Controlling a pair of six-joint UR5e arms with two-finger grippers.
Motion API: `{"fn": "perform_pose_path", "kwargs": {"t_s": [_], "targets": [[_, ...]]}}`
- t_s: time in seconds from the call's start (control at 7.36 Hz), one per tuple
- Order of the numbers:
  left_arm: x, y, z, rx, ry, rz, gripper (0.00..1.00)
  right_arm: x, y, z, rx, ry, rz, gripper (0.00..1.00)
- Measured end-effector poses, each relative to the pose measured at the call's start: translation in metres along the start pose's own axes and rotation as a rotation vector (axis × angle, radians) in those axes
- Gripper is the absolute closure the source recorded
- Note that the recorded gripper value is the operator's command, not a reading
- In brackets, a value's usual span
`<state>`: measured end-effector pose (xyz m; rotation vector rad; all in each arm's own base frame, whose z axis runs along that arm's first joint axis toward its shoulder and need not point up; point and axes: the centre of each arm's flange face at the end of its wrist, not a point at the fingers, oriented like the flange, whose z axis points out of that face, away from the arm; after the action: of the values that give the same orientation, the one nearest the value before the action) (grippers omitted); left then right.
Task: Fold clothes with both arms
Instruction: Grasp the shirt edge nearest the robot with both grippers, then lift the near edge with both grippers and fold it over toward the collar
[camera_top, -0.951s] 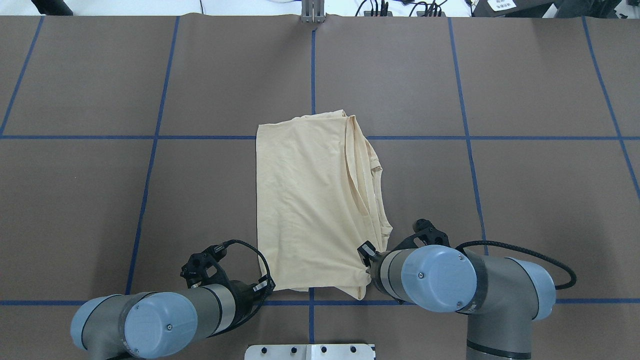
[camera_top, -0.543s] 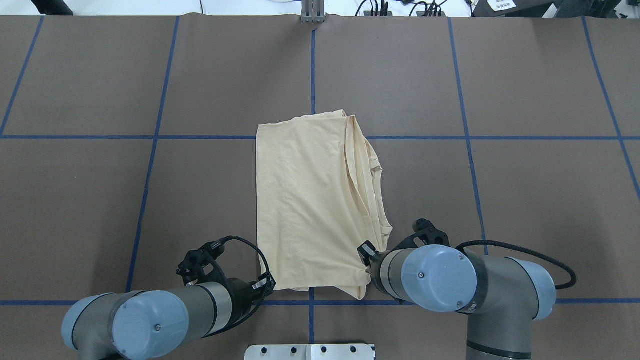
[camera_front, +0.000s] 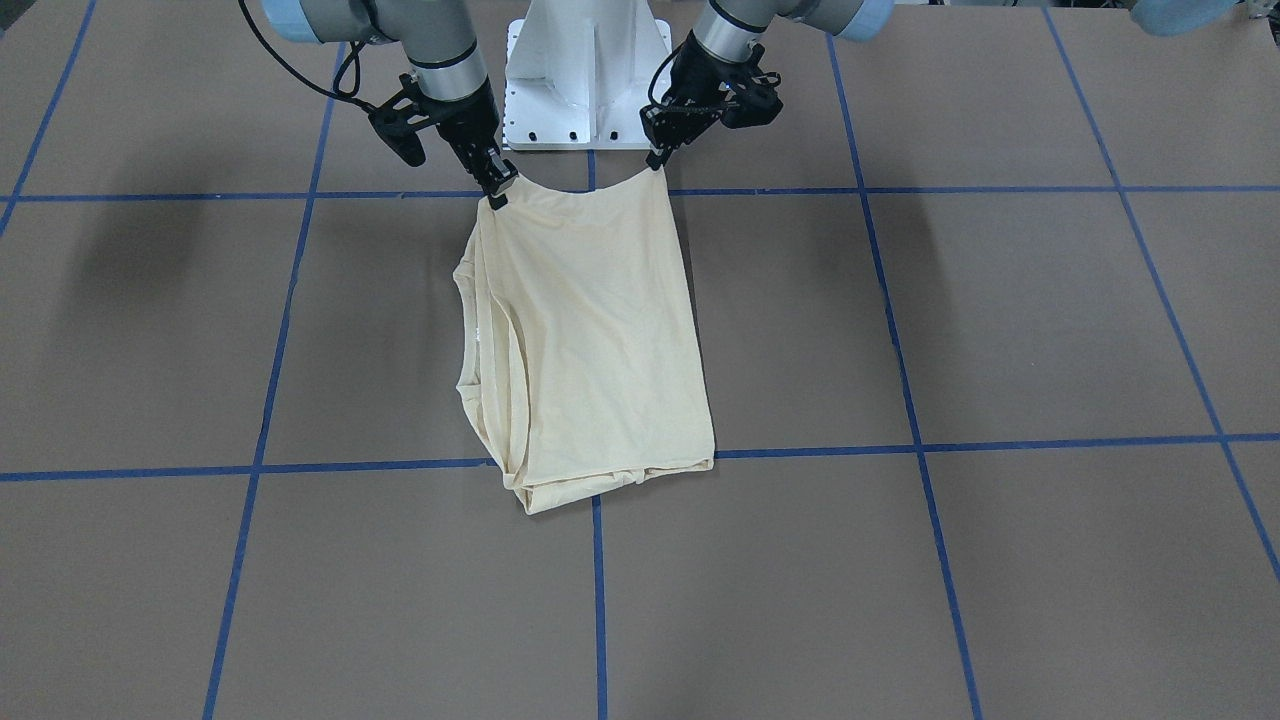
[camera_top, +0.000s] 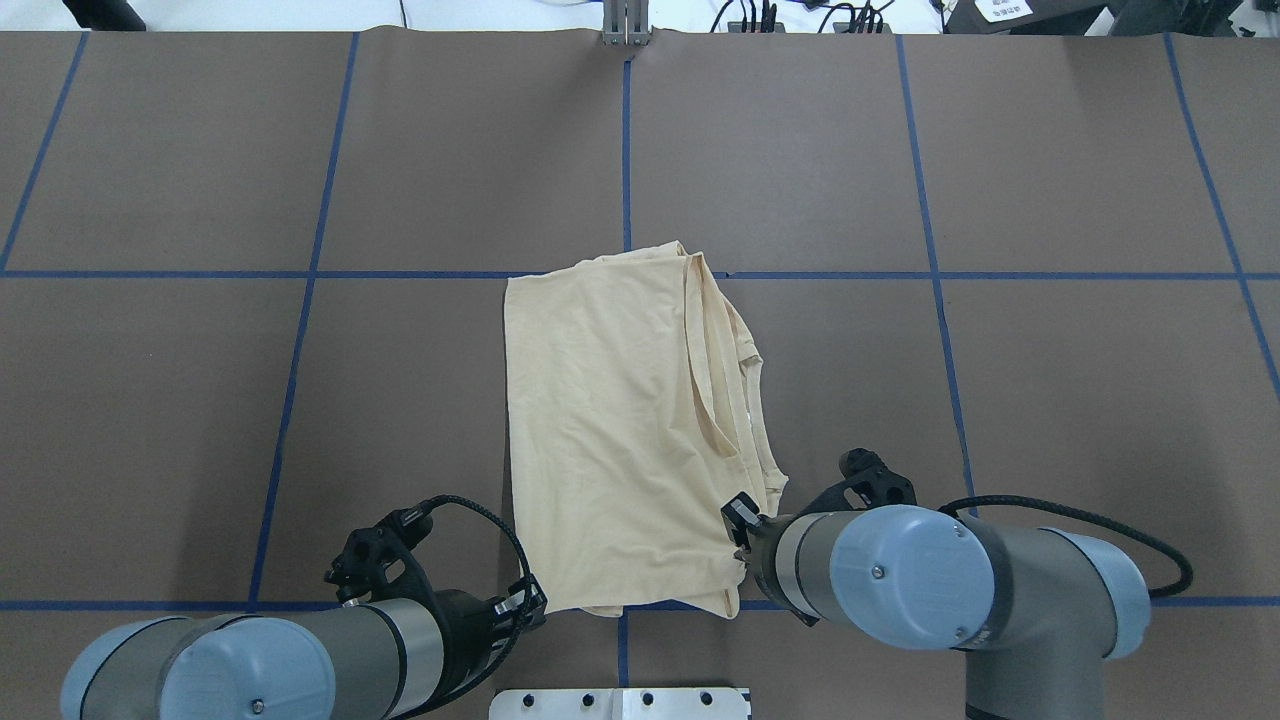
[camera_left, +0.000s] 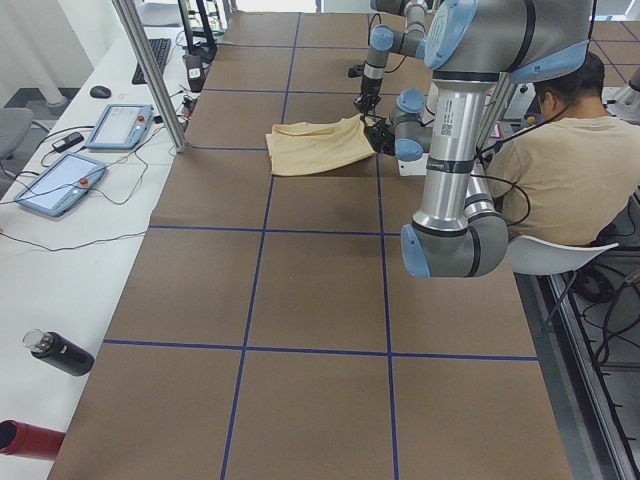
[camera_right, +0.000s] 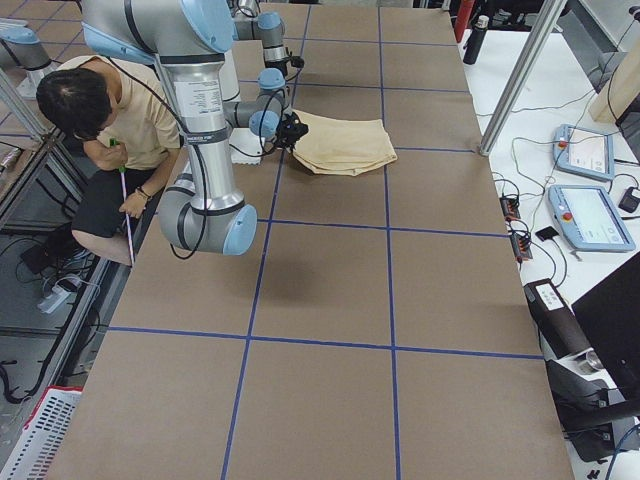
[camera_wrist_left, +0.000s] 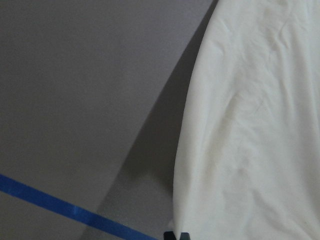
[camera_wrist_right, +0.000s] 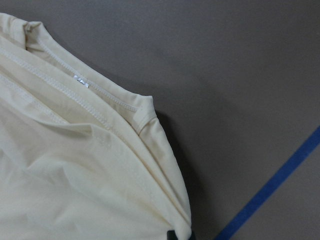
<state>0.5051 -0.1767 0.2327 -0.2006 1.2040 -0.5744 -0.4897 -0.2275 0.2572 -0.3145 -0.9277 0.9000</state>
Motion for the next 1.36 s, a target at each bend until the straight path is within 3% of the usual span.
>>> {"fn": "perform_pose_path", "kwargs": {"t_s": [0.27,0.41,0.68,1.09,1.36], "targets": [[0.008,0.005,-0.026,-0.021,0.003,-0.014,1.0,0.006,0.001,-0.031,-0.042,-0.025,0.015,1.0],[0.016,-0.007,-0.035,-0.015,0.01,0.012,1.0,-0.009,-0.005,-0.032,-0.036,-0.04,0.024,1.0],[0.045,-0.073,-0.04,0.066,0.025,0.103,1.0,-0.082,-0.048,-0.011,0.002,-0.043,0.027,1.0],[0.094,-0.172,-0.008,0.19,0.012,0.168,1.0,-0.173,-0.114,0.02,0.079,-0.017,0.003,1.0],[0.11,-0.22,0.016,0.244,0.019,0.179,1.0,-0.221,-0.133,0.038,0.103,0.007,0.0,1.0]]}}
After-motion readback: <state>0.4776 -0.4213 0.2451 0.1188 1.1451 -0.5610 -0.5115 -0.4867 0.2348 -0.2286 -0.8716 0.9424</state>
